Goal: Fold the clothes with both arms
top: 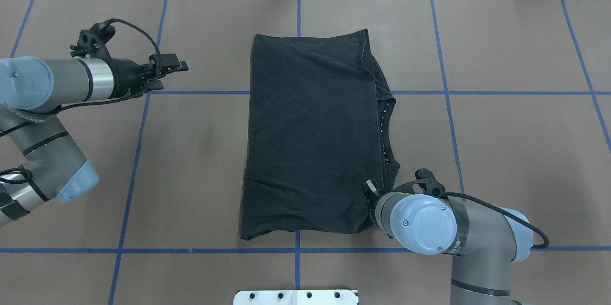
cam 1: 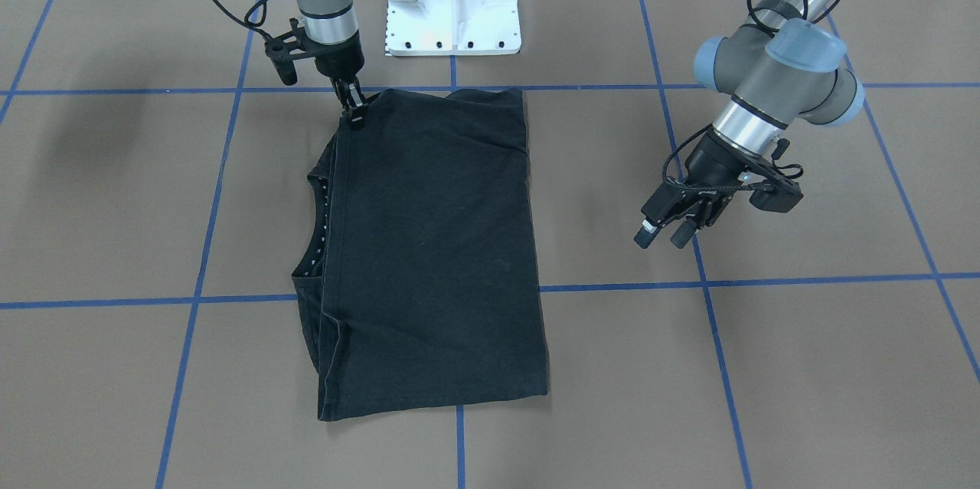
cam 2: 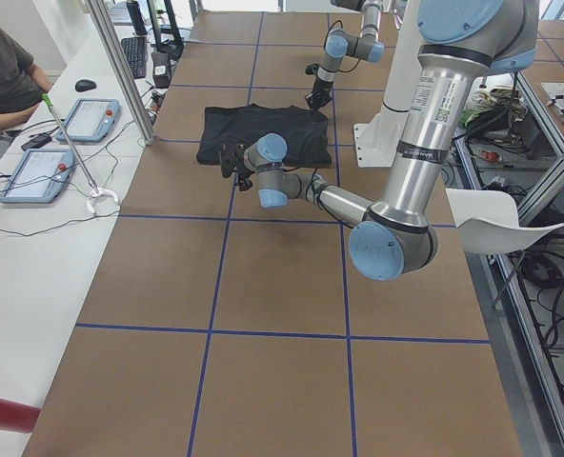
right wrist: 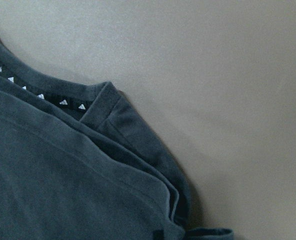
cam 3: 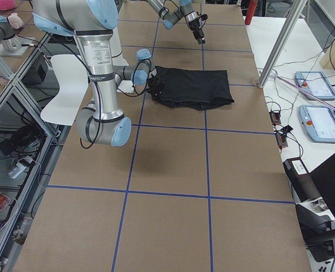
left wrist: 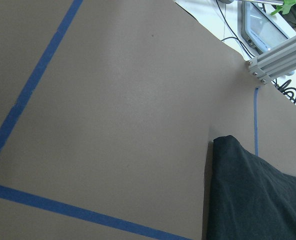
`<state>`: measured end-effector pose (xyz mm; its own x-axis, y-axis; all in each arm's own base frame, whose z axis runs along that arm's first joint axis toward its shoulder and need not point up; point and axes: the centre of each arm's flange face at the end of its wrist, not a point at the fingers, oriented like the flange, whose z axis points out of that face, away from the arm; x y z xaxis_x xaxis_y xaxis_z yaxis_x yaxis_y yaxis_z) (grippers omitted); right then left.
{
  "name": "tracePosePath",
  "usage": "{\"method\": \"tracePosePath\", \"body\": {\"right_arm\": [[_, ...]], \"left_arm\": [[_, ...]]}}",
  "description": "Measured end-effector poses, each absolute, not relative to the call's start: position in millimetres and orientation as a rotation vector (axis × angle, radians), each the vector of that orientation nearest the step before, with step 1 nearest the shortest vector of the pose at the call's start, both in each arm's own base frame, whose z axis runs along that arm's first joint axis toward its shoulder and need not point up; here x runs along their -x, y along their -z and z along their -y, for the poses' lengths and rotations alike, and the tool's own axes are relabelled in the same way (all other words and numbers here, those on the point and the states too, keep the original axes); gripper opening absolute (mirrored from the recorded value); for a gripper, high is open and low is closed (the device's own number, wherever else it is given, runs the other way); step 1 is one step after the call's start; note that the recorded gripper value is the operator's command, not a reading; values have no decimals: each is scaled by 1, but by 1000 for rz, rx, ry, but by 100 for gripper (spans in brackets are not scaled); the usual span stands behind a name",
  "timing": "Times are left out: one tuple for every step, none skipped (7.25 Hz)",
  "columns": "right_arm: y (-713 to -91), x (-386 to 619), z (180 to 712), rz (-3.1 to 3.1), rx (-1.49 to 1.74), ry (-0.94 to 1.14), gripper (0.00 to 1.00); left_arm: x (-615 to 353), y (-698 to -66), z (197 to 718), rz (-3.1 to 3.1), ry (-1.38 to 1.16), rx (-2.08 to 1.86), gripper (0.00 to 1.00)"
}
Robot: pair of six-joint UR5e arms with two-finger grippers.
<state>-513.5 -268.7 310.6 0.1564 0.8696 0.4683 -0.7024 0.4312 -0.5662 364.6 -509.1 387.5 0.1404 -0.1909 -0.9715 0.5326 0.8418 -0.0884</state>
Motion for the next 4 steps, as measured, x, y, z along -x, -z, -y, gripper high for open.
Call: {"method": "tracePosePath", "body": {"right_arm": [[-307, 508, 272, 847, 246, -1139, 0], [-306, 504, 274, 847, 253, -1139, 0], [-305, 501, 277, 843, 257, -1137, 0], [-305, 498, 278, 837, 258, -1134, 0]], "left_arm": [[-364, -386, 509, -1337, 535, -307, 100], [-364, -385, 508, -1339, 535, -307, 100], [-364, -383, 508, -1346, 542, -301, 100], [-364, -377, 506, -1362, 560, -285, 100]]}}
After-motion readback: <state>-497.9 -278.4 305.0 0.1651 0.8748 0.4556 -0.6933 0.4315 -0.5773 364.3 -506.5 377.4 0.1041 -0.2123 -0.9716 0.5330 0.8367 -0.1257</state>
